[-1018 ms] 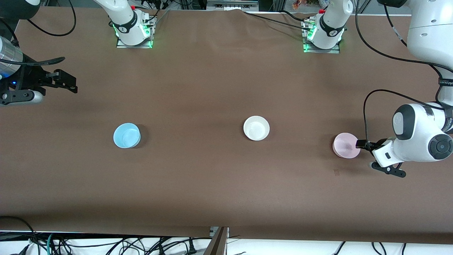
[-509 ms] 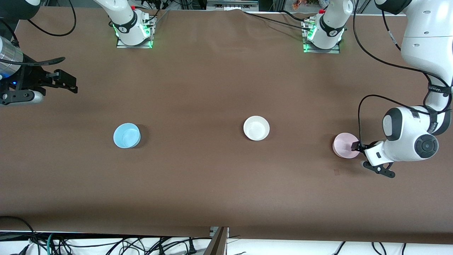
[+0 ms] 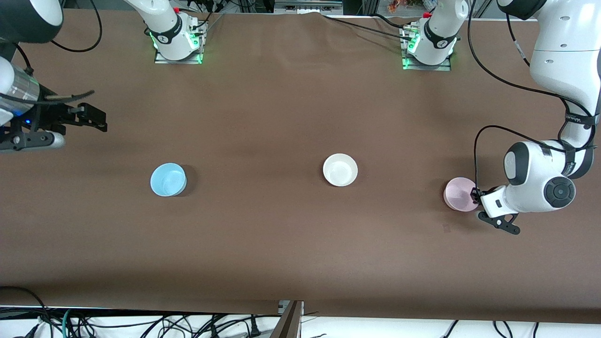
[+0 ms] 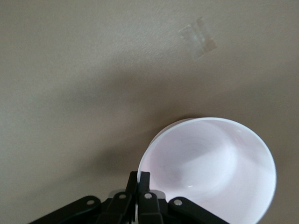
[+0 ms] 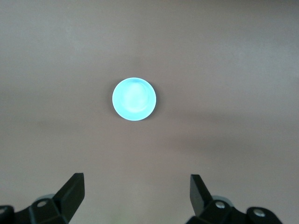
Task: Stack pink and blue bowls on white bowl
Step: 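Carry the pink bowl toward the white bowl while the right gripper reaches the blue bowl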
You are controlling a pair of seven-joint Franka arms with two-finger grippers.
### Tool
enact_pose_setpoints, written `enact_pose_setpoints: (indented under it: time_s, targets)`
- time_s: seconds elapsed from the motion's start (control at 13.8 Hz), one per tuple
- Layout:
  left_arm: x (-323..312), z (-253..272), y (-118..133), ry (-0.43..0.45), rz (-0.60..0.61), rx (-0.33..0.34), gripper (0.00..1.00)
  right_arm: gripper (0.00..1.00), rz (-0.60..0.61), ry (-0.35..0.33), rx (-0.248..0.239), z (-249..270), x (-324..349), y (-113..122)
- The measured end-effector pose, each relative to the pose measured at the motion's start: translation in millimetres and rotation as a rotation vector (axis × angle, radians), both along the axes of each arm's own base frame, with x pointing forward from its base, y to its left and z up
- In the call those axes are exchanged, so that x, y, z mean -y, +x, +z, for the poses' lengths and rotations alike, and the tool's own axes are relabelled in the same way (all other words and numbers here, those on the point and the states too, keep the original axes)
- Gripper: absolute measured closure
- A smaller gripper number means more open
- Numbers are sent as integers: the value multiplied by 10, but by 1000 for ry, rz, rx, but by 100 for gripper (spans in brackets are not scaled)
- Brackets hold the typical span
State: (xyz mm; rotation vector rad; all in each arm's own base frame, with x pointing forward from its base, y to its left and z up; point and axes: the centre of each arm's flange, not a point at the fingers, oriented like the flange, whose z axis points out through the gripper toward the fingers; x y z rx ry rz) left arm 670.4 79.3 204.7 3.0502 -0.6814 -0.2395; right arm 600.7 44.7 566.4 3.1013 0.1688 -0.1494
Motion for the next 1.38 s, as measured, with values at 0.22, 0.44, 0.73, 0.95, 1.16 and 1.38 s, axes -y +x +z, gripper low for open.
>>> enact_pose_setpoints:
  time_s: [0.22, 0.44, 0.73, 0.95, 1.16, 1.38]
  targets:
    - [2, 19, 4, -2, -17, 2, 97, 0, 1, -4, -30, -325, -19, 150]
    - [23, 85, -3, -12, -66, -19, 97, 0, -4, -9, -57, -641, 11, 282]
    - [439, 540, 21, -51, -141, -76, 97, 0, -35, -12, -89, -1092, 204, 450]
    - [1281, 1062, 30, -100, -125, -109, 97, 0, -60, -14, -127, -1558, 368, 569]
    - [2217, 1222, -119, -108, 16, -132, 97, 0, -73, -5, -131, -1928, 437, 590]
    - [3192, 1115, -417, -85, 140, -186, 97, 0, -107, 52, -137, -2257, 440, 505]
